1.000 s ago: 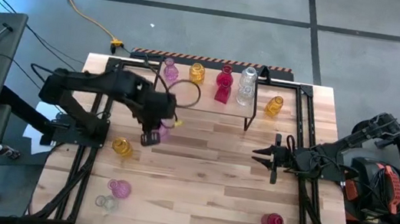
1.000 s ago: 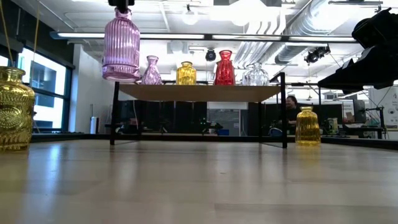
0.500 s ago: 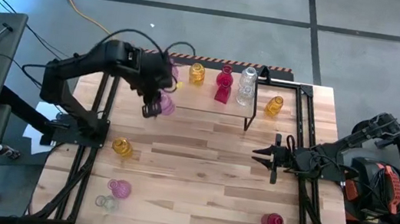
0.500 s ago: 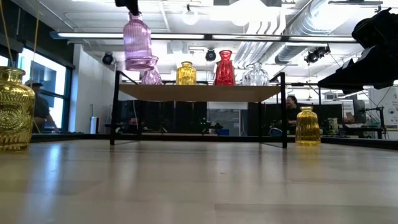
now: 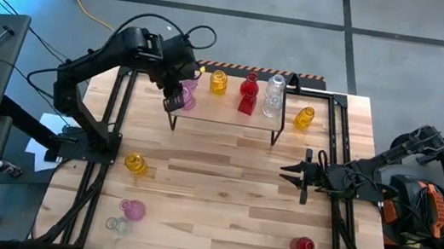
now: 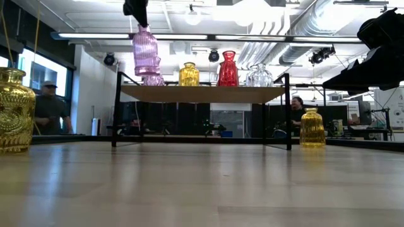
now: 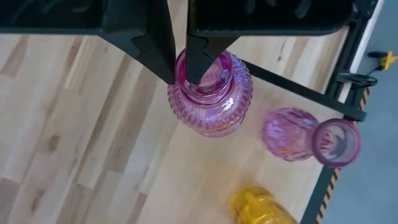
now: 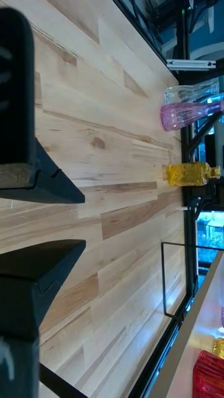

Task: Sort vases onto shelf
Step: Put the right purple vase on the shelf aligned with the other purple vase

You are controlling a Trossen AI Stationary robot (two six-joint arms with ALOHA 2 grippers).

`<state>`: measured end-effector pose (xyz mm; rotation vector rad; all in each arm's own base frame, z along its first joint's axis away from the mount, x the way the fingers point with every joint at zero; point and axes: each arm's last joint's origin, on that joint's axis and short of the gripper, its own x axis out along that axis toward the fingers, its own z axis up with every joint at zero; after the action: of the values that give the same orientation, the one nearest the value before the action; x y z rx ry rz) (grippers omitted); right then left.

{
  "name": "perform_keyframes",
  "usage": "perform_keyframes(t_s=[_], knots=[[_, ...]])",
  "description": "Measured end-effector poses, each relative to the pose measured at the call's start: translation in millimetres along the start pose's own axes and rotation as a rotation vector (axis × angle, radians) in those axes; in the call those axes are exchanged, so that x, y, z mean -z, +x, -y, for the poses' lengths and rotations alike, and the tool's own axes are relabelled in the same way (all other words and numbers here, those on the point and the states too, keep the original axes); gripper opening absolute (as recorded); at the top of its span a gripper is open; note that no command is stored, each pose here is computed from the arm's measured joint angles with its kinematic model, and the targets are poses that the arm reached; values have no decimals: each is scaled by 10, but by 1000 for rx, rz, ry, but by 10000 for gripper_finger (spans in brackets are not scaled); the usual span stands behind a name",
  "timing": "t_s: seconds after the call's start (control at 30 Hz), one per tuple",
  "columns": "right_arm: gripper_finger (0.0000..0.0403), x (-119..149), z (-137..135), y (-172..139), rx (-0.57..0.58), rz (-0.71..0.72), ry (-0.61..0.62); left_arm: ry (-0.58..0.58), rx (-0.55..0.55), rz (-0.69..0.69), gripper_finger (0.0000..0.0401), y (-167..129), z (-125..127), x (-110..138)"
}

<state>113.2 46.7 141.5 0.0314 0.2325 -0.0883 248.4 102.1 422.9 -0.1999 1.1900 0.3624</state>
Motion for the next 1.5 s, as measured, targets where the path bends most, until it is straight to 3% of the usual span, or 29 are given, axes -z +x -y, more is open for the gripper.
perform_keyframes(t_s=[0.63,1.5], knots=[[87,-1,0,0,0,0,0,-8,26,-40,8,156,-240,-73],[87,-1,0,0,0,0,0,-4,14,-79,8,289,-285,-104]])
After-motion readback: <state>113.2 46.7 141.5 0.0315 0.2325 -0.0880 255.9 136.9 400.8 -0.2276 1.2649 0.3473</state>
